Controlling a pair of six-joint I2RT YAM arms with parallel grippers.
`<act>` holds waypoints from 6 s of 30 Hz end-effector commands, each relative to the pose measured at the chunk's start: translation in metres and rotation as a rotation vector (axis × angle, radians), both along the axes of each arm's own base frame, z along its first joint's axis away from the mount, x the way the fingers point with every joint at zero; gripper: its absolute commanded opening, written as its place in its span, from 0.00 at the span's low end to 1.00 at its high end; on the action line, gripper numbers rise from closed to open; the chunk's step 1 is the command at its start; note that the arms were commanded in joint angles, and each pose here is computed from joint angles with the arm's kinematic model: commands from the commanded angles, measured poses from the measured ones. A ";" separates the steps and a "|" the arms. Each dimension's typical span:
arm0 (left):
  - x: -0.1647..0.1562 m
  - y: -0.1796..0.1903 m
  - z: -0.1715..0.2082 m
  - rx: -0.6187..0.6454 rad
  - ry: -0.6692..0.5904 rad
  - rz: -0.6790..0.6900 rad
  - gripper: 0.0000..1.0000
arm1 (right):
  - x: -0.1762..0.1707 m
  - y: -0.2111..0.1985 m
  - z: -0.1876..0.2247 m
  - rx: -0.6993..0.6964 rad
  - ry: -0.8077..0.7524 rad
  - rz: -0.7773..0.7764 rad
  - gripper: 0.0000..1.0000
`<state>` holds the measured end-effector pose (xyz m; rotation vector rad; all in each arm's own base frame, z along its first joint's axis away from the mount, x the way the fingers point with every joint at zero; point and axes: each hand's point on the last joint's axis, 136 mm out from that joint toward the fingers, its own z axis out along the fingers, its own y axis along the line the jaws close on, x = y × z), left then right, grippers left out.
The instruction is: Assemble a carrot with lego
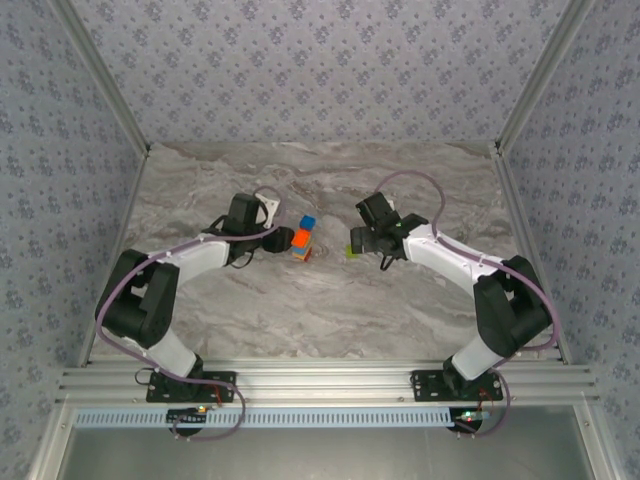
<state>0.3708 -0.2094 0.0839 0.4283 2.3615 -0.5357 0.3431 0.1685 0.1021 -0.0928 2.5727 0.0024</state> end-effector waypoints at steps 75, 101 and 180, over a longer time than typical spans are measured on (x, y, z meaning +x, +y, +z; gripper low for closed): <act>-0.055 -0.043 0.032 -0.046 -0.199 -0.345 0.84 | -0.012 0.030 -0.015 -0.010 -0.003 0.125 0.94; -0.072 -0.026 0.074 -0.094 -0.299 -0.311 0.85 | -0.017 0.063 -0.111 -0.059 -0.355 0.167 0.74; -0.084 -0.041 0.060 -0.179 -0.326 -0.532 0.85 | -0.138 0.099 0.135 0.665 -0.219 1.170 0.17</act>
